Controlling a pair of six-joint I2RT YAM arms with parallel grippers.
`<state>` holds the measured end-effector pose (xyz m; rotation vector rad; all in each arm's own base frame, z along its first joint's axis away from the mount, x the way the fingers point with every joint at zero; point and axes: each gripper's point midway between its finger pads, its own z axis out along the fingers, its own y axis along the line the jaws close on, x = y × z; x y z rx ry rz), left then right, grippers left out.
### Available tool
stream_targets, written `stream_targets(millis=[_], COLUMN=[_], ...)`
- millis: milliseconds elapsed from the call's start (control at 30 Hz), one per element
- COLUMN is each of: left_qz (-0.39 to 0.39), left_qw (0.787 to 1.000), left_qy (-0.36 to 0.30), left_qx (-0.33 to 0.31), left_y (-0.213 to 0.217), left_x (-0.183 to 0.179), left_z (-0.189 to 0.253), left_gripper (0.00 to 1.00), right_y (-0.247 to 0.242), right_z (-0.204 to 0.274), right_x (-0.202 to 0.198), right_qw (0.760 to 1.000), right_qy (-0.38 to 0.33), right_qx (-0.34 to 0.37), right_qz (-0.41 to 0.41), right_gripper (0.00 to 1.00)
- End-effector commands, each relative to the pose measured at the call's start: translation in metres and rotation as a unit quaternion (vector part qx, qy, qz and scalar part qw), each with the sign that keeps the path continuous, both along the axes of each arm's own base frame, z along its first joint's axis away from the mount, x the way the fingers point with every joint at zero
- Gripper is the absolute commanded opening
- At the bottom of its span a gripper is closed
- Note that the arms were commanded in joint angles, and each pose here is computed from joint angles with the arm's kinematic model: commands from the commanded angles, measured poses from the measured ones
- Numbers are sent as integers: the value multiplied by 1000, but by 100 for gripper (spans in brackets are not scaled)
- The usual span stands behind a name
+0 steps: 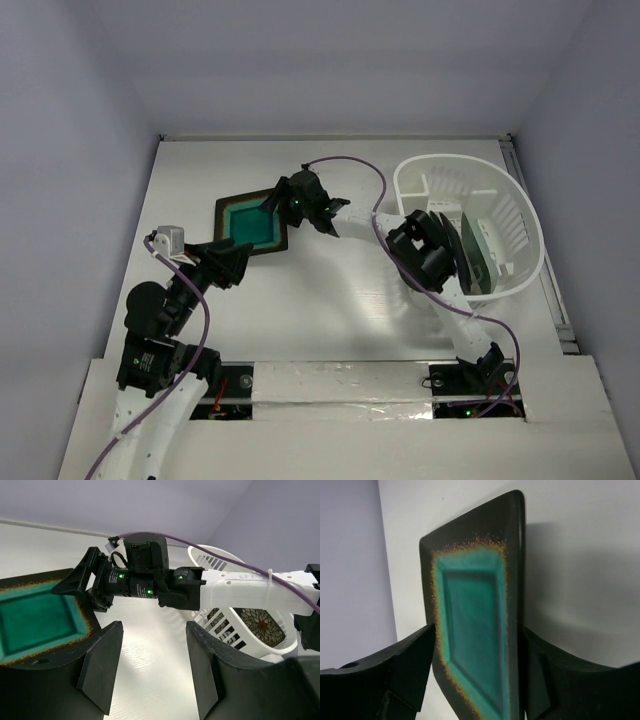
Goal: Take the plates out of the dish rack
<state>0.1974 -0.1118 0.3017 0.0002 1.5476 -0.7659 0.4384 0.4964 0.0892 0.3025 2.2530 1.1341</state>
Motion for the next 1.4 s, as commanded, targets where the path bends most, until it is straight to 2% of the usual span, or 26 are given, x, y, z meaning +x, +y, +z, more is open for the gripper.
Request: stream_targets(millis=[0, 33, 133, 300, 467, 633, 667, 733, 767, 833, 900, 967, 1000, 1067, 1167, 1233, 1300, 1333, 1367], left_qz=[-3, -3, -2, -2, -1, 0, -1, -1, -1, -1, -1, -4, -6, -10, -9, -8, -9, -10, -10], left_qw=[1000, 1000, 1000, 1000, 1000, 1000, 1000, 1000, 1000, 1000, 1000, 1000, 1000, 1000, 1000, 1000, 1000, 1000, 1000], left_qy=[-24, -24, -23, -17, -14, -9, -10, -8, -8, -8, -8, -8, -9, -10, -11, -10, -10, -10, -10], left_qx=[-6, -7, -6, -4, -4, -2, -2, -2, -2, -1, -2, -2, -2, -1, -1, 0, 0, 0, 0], left_y=[0, 0, 0, -1, -1, -1, -1, -1, -1, -1, -1, -2, -3, -4, -3, -3, -4, -4, -4], left_x=[-2, -2, -2, 1, 2, 4, 4, 5, 4, 5, 5, 4, 4, 3, 4, 4, 4, 4, 4], left_z=[13, 13, 13, 10, 9, 6, 7, 6, 7, 6, 6, 6, 6, 7, 7, 6, 6, 6, 6], left_gripper=[50, 50, 50, 50, 50, 50, 50, 50, 50, 50, 49, 48, 45, 42, 32, 28, 27, 27, 27], right_y=[18, 17, 11, -18, -48, -61, -67, -76, -84, -110, -154, -191, -224, -265, -327, -354, -374, -379, -386], right_z=[57, 55, 52, 56, 56, 76, 94, 118, 158, 165, 190, 195, 221, 203, 202, 201, 187, 185, 181], right_x=[6, 5, 4, 14, 18, 13, 9, -1, -13, -26, -48, -66, -77, -97, -124, -136, -150, -154, -160], right_qw=[996, 997, 998, 997, 987, 981, 978, 973, 966, 958, 942, 928, 917, 902, 873, 864, 852, 851, 848], right_qy=[-45, -44, -47, -71, -96, -126, -149, -179, -216, -232, -260, -268, -281, -258, -235, -220, -190, -183, -171], right_qx=[67, 64, 42, -38, -123, -144, -143, -145, -139, -168, -204, -253, -265, -328, -392, -411, -446, -450, -461], right_qz=[26, 27, 25, -18, -41, -36, -32, -31, -30, -34, -55, -61, -103, -115, -170, -191, -196, -198, -196], right_gripper=[69, 75, 82, 94, 97, 96, 93, 64, 40, 0, 0, 0, 0, 0, 0, 4, 12, 22, 29])
